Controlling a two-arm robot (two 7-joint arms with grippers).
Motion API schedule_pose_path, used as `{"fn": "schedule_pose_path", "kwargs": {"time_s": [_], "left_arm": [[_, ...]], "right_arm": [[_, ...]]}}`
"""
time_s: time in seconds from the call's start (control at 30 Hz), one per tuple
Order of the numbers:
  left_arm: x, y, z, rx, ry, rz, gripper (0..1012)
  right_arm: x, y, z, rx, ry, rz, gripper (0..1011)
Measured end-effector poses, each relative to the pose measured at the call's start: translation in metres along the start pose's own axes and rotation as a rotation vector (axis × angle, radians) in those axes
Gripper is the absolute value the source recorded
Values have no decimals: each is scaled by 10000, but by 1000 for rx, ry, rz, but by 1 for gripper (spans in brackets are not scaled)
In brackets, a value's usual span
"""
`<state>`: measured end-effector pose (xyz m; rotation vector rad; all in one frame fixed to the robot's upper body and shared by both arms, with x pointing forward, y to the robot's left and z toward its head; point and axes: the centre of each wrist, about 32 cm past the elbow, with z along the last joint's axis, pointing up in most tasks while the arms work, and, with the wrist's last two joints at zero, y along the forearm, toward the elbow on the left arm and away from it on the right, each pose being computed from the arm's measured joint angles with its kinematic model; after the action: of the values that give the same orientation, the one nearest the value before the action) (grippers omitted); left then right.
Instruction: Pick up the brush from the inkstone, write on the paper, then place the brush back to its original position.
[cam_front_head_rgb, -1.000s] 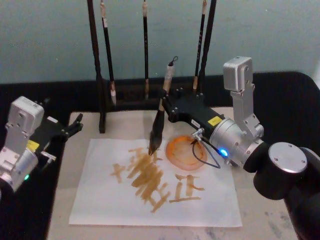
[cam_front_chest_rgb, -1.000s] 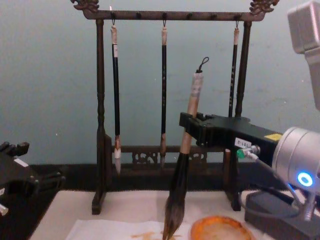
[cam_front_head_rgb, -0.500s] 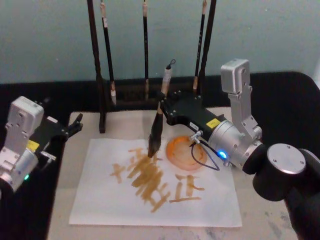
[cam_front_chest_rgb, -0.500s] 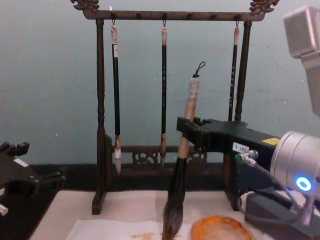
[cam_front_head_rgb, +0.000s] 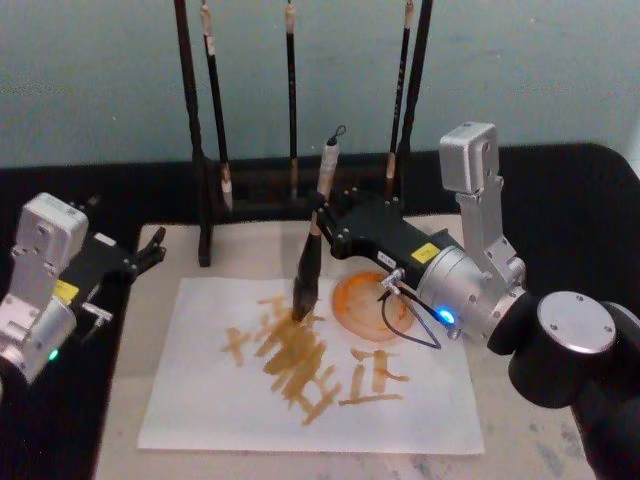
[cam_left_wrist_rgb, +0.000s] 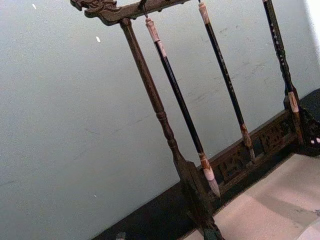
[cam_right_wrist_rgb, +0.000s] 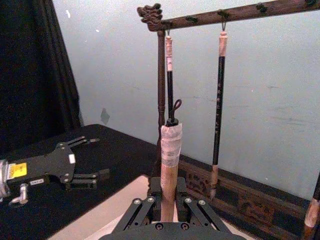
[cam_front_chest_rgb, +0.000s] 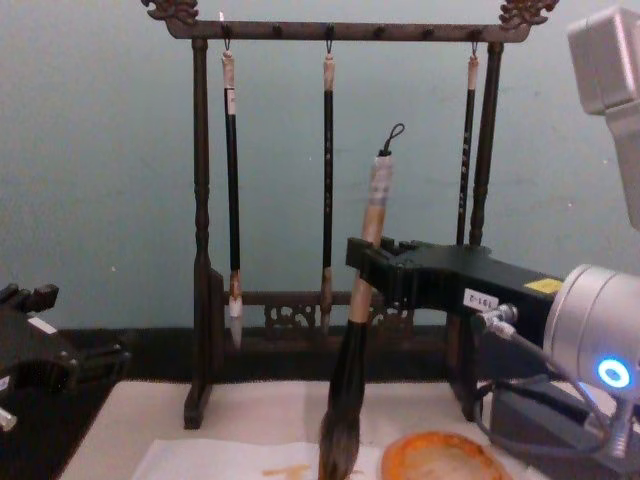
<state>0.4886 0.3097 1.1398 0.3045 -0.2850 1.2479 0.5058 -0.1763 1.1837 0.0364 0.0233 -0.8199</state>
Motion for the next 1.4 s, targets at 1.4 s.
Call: {"fn": "schedule_pose_path", "kwargs": {"time_s": [1.4], "left_arm": [[0, 0, 0, 0, 0, 0, 1010]], "right_arm": [[99, -201, 246, 113, 24, -26, 172]]}}
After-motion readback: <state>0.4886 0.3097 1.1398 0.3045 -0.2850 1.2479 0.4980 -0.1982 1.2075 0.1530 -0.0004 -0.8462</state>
